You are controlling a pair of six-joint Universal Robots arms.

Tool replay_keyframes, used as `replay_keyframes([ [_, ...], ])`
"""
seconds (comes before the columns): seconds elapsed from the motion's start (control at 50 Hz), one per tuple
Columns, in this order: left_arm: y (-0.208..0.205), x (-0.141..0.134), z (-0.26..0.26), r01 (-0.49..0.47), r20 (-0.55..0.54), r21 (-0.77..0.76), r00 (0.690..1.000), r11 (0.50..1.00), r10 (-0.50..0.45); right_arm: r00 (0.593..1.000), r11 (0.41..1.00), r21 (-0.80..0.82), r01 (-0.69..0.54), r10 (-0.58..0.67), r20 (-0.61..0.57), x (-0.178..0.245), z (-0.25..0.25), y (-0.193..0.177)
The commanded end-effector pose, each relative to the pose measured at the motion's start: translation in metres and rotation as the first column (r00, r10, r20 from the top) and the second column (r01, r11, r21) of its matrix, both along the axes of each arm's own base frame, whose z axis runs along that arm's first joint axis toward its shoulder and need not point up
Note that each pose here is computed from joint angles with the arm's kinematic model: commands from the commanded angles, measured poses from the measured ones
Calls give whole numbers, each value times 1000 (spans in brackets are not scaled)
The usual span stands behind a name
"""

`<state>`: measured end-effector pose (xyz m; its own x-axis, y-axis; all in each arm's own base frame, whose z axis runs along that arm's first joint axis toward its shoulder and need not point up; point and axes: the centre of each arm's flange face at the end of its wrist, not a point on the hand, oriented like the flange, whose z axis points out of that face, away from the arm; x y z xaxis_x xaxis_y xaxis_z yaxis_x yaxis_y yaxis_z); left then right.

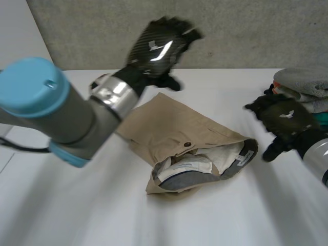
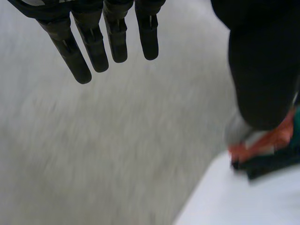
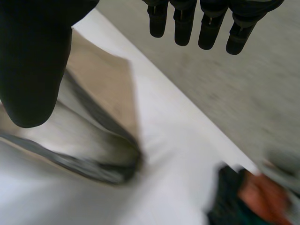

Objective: Fold the laundry.

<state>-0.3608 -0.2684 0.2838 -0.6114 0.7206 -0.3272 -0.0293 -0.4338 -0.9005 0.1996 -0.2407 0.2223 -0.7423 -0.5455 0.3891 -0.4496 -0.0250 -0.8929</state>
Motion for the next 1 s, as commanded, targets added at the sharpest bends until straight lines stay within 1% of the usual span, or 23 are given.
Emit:
replay_keyframes([
  [0.02, -49, 70, -53, -234, 198, 191, 960, 953, 196, 962, 962, 5, -273, 272, 11, 44, 1, 58],
  [0.04, -57, 79, -73, -271, 261, 214, 942, 938, 212, 947, 947, -10, -321, 321, 5, 54, 1, 68],
  [0.08, -63, 88, -93, -304, 331, 225, 917, 926, 221, 918, 916, -49, -398, 397, -16, 68, 1, 85],
  [0.1, -68, 97, -109, -332, 393, 219, 891, 918, 229, 906, 904, -62, -423, 423, -25, 73, 1, 90],
  [0.14, -72, 105, -120, -356, 447, 201, 862, 912, 238, 881, 876, -91, -474, 472, -44, 83, 1, 101],
  [0.16, -71, 107, -128, -356, 485, 188, 844, 915, 229, 856, 848, -112, -518, 514, -65, 92, -2, 110],
  [0.2, -70, 107, -135, -347, 510, 179, 833, 921, 215, 830, 821, -123, -557, 550, -91, 102, -9, 116],
  [0.22, -68, 104, -141, -338, 521, 185, 830, 923, 200, 809, 801, -120, -587, 575, -118, 110, -17, 121],
  [0.26, -66, 98, -148, -325, 525, 195, 832, 925, 181, 792, 788, -105, -607, 588, -163, 121, -32, 123],
  [0.32, -62, 90, -153, -304, 525, 199, 836, 932, 160, 791, 794, -98, -600, 571, -222, 131, -43, 125],
  [0.4, -53, 70, -168, -255, 528, 203, 841, 945, 114, 790, 799, -125, -588, 535, -299, 141, -54, 127],
  [0.46, -51, 61, -169, -233, 518, 180, 848, 956, 109, 803, 806, -169, -567, 496, -331, 144, -57, 122],
  [0.58, -53, 48, -177, -207, 486, 130, 866, 970, 119, 838, 817, -236, -527, 453, -303, 146, -52, 115],
  [0.64, -46, 39, -174, -186, 480, 111, 870, 976, 111, 872, 825, -298, -480, 410, -268, 143, -30, 112],
  [0.66, -46, 39, -173, -192, 480, 110, 869, 975, 117, 901, 830, -357, -429, 366, -231, 138, -7, 110],
  [0.72, -46, 41, -151, -247, 467, 72, 865, 966, 186, 945, 840, -434, -326, 278, -171, 126, 26, 99],
  [0.74, -49, 47, -119, -295, 428, 23, 867, 955, 257, 966, 847, -464, -258, 221, -135, 116, 43, 90],
  [0.76, -48, 50, -105, -316, 409, 6, 867, 949, 285, 975, 852, -476, -220, 184, -122, 110, 51, 84],
  [0.8, -44, 56, -79, -347, 369, -15, 870, 938, 327, 988, 864, -482, -148, 106, -114, 95, 65, 71],
  [0.82, -37, 61, -56, -359, 327, -25, 879, 933, 347, 990, 870, -475, -129, 84, -116, 91, 68, 66],
  [0.9, -17, 69, -14, -353, 238, -6, 908, 936, 344, 991, 911, -411, -43, -15, -137, 68, 76, 41],
  [0.96, 0, 76, 5, -346, 221, 16, 916, 938, 334, 987, 934, -355, 31, -84, -136, 50, 77, 20],
  [1.0, 5, 77, 9, -345, 226, 24, 916, 938, 331, 987, 948, -315, 48, -94, -130, 47, 71, 12],
])
